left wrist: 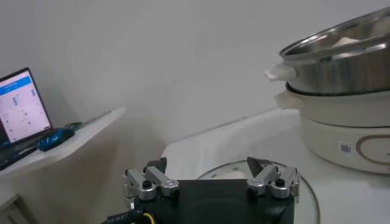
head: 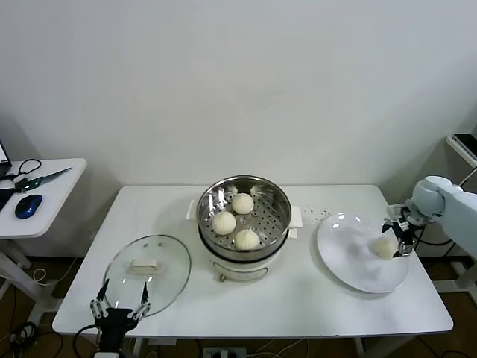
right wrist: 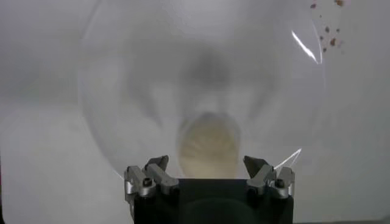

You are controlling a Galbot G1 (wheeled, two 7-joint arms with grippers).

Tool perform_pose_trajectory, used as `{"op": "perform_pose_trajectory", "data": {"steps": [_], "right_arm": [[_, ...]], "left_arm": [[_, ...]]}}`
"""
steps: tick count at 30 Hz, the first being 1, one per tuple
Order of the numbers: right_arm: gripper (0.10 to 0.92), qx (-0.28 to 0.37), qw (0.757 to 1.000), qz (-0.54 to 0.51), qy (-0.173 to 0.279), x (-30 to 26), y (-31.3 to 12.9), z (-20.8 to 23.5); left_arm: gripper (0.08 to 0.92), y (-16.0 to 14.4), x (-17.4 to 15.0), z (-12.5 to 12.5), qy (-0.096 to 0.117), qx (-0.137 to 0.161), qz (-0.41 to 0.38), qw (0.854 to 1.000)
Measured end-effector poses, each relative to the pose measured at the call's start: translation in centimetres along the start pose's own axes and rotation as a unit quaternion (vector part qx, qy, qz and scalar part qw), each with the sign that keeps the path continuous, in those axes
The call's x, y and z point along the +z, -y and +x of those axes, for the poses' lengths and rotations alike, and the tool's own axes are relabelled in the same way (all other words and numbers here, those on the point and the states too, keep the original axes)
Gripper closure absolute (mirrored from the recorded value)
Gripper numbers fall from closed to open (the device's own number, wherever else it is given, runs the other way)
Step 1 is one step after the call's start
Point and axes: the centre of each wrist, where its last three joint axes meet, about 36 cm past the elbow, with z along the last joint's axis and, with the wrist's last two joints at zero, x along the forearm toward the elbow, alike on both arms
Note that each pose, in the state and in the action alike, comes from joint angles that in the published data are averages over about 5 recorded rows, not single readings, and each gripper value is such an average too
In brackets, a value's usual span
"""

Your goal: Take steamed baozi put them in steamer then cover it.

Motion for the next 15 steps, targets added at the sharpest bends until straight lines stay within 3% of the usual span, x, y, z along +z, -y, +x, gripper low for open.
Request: {"op": "perform_pose_trajectory", "data": {"steps": [15], "right_arm": [[0.2,-0.004,1.0,-0.006,-0.006,0.3,1.3,-2.5]], "left_arm": [[0.177,0.5,0.4,-0.7,-0.005,-0.002,-0.002,1.0]]}}
